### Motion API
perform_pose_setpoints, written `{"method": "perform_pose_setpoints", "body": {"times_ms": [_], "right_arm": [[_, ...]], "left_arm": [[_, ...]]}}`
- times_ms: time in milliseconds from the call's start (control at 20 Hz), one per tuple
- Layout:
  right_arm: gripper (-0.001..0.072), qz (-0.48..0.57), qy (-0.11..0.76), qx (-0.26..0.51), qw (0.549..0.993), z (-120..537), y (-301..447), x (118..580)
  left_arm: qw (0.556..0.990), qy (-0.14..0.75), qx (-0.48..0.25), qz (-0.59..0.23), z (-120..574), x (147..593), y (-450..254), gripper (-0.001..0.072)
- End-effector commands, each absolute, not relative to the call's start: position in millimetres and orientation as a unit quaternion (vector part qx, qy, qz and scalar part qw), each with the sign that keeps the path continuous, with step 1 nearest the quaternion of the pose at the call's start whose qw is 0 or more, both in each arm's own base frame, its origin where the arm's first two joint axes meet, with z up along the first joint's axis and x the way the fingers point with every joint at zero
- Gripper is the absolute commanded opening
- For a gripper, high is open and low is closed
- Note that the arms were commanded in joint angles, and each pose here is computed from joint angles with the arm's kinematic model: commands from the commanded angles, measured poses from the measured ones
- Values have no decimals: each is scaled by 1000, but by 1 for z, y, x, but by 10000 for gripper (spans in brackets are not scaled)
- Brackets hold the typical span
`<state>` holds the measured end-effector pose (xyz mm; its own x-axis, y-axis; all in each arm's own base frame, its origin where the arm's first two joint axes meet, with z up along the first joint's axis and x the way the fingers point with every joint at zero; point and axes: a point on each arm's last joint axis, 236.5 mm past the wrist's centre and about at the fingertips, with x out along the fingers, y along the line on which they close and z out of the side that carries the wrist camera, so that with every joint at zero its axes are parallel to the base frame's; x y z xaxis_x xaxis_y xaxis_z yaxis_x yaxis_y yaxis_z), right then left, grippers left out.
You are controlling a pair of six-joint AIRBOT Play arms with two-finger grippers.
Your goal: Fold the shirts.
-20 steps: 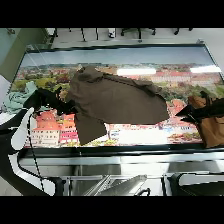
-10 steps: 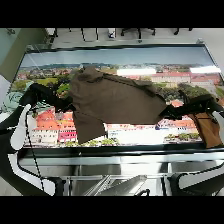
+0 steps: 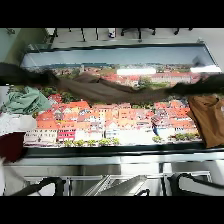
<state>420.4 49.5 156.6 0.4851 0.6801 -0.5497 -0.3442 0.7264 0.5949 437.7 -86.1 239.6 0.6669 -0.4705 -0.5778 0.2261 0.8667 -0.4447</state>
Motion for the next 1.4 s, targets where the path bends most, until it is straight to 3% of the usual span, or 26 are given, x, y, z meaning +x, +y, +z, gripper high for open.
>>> {"method": "perform_pose_setpoints", "body": {"times_ms": [0, 100, 200, 300, 400, 500, 650, 800, 950, 1100, 1350], "right_arm": [[23, 299, 145, 66, 941, 393, 66, 357], [23, 259, 6, -20, 966, 492, 81, 294], [23, 220, -101, -71, 968, 554, 94, 234], [23, 182, -159, -97, 965, 582, 95, 197], [23, 163, -162, -110, 967, 583, 91, 191], [23, 176, -122, -88, 973, 566, 87, 212], [24, 208, -6, -27, 978, 513, 71, 275], [24, 253, 118, 48, 959, 431, 58, 349], [24, 263, 242, 133, 924, 310, 48, 426], [24, 218, 341, 220, 888, 158, 35, 492], [24, 121, 446, 325, 825, -54, 7, 542]], "left_arm": [[973, -13, -124, -194, 499, 307, -82, 18], [965, -164, -91, -185, 582, 199, -78, 18], [953, -253, -52, -159, 620, 114, -73, 18], [947, -301, -16, -112, 638, 67, -63, 18], [952, -293, -4, -91, 639, 64, -58, 18], [970, -225, -5, -97, 619, 103, -59, 18], [989, -75, -41, -122, 557, 207, -59, 18], [978, 80, -104, -160, 460, 316, -65, 18], [948, 229, -148, -166, 324, 418, -67, 18], [915, 349, -155, -133, 170, 491, -63, 18], [852, 482, -188, -83, -40, 554, -46, 18]]}}
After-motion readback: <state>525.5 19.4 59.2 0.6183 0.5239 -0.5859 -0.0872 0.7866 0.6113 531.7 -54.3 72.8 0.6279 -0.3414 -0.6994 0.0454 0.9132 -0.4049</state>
